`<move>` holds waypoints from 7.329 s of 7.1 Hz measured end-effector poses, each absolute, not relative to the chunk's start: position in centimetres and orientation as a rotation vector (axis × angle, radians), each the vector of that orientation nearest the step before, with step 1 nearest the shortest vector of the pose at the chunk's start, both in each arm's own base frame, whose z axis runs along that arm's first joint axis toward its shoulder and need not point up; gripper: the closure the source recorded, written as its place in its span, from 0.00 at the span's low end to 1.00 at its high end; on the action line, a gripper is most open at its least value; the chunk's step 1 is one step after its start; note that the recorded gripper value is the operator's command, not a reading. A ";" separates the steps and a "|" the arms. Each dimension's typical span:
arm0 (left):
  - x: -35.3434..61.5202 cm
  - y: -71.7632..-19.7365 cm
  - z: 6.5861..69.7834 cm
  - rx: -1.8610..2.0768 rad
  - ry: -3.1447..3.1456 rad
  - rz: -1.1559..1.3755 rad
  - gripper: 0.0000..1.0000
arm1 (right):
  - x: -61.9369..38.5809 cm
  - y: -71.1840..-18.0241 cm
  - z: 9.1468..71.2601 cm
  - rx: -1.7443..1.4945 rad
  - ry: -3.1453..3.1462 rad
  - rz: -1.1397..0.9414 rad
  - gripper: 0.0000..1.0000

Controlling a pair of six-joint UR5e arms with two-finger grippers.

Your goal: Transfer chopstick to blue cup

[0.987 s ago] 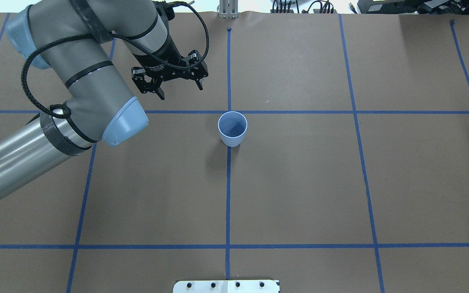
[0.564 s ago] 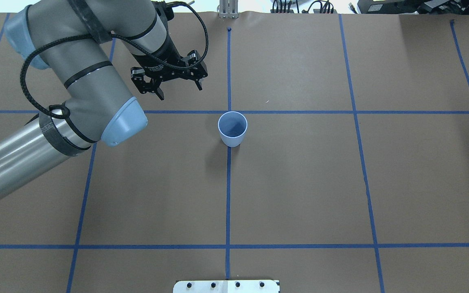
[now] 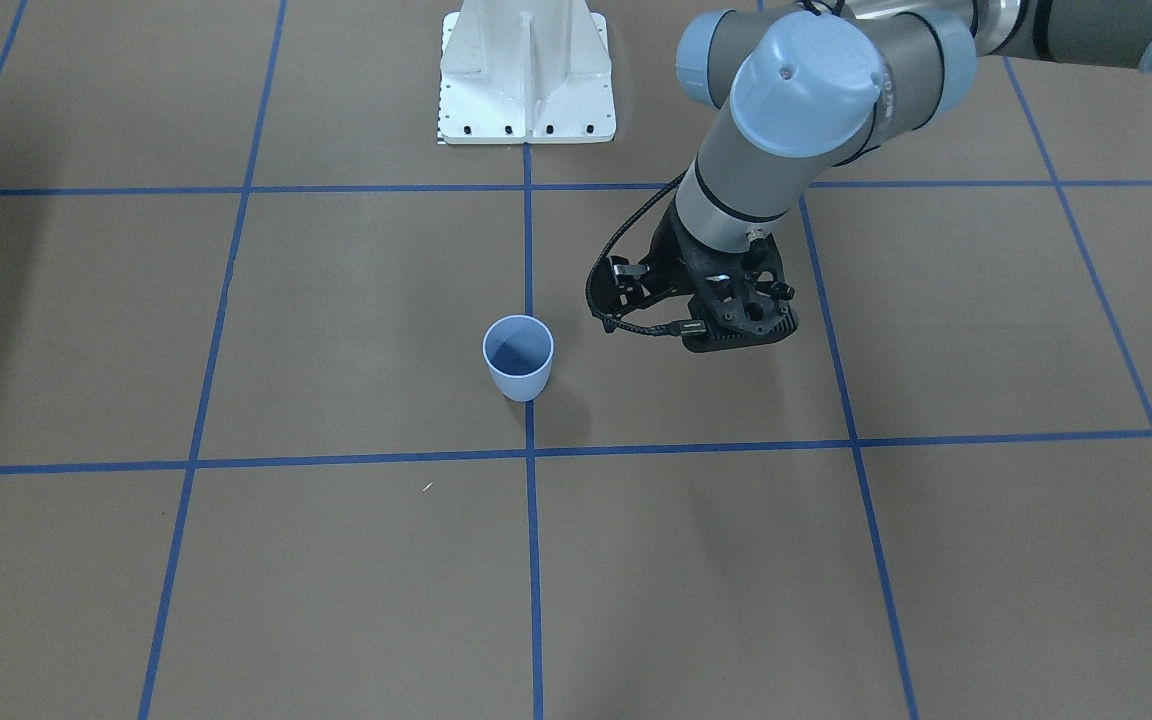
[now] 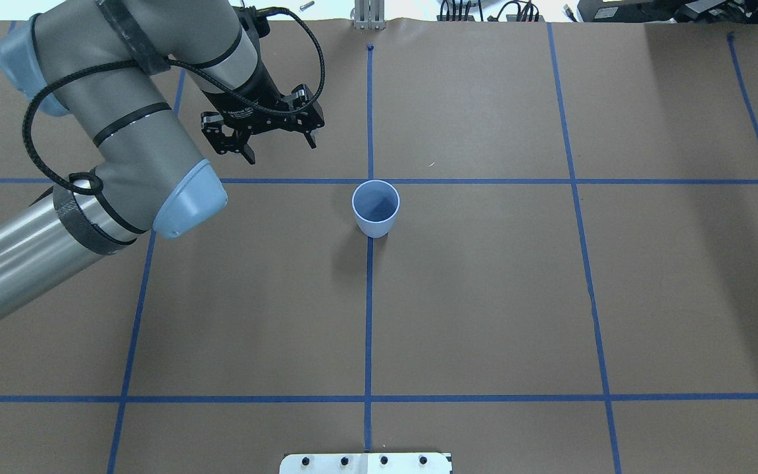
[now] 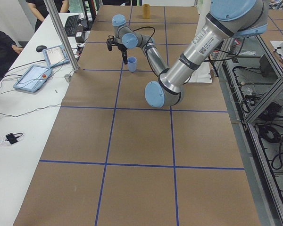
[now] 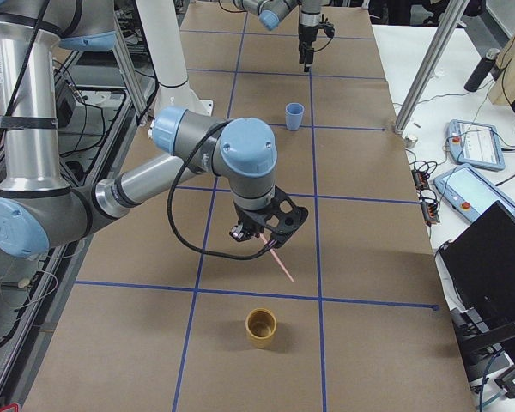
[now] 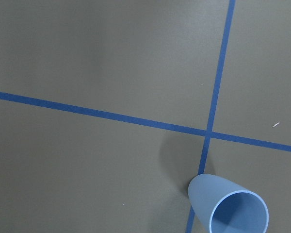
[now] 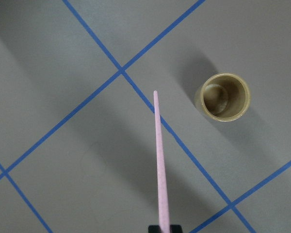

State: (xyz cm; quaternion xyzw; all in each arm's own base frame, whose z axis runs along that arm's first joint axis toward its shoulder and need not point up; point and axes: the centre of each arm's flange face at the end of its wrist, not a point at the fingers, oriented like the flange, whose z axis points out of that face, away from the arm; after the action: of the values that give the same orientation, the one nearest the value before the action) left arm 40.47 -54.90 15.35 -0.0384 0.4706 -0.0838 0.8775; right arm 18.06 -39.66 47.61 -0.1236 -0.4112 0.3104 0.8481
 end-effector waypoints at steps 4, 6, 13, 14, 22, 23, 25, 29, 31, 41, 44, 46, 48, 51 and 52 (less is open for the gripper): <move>31.1 -59.5 21.3 0.048 0.947 -0.063 0.02 | 8.5 -49.4 32.8 -0.179 -0.907 0.405 1.00; 23.4 -61.8 27.9 0.121 0.901 0.037 0.02 | 0.9 -52.2 25.5 -0.164 -0.936 0.301 1.00; 9.0 -61.1 44.6 0.146 0.787 0.120 0.02 | -28.5 -50.3 8.8 -0.167 -1.080 0.234 1.00; 8.9 -60.9 45.5 0.142 0.782 0.135 0.02 | -31.1 -49.1 7.2 -0.160 -1.080 0.195 1.00; 8.7 -61.2 48.0 0.105 0.773 0.126 0.02 | -44.1 -46.6 8.1 -0.256 -0.959 0.098 1.00; 8.7 -61.2 48.1 0.105 0.773 0.126 0.02 | -45.0 -46.5 8.6 -0.265 -0.946 0.091 1.00; 8.7 -61.2 48.1 0.104 0.773 0.125 0.02 | -46.9 -46.9 9.6 -0.262 -0.913 0.083 0.90; 8.6 -61.2 48.0 0.106 0.773 0.123 0.02 | -48.6 -48.4 10.8 -0.198 -0.931 0.034 0.00; 8.1 -61.2 47.5 0.118 0.774 0.119 0.02 | -47.0 -49.5 10.1 -0.100 -0.959 0.025 0.00; 5.9 -56.0 56.3 0.064 0.761 0.086 0.02 | -2.0 -54.1 49.1 0.160 -0.684 -0.225 0.00; -2.1 -55.3 58.1 0.092 0.742 0.095 0.02 | 2.2 -53.0 59.3 0.060 -0.660 -0.134 0.00; -5.9 -54.5 60.4 0.073 0.736 0.107 0.02 | 3.9 -52.5 63.8 0.018 -0.672 -0.087 0.00; -6.6 -53.5 63.9 0.030 0.738 0.093 0.02 | 5.7 -52.0 65.7 0.001 -0.715 -0.055 0.00; -6.7 -53.2 65.4 0.009 0.739 0.084 0.02 | 7.8 -51.3 66.0 0.006 -0.771 -0.011 0.00; -6.8 -53.1 65.6 0.006 0.739 0.082 0.02 | 8.5 -50.5 66.3 0.005 -0.788 0.007 0.00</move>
State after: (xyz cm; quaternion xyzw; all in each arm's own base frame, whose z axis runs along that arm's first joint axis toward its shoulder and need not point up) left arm -6.75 -53.11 65.60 0.0027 0.3612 0.0400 0.9316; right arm 8.45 -50.54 66.31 0.0025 -0.3839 0.0035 0.9234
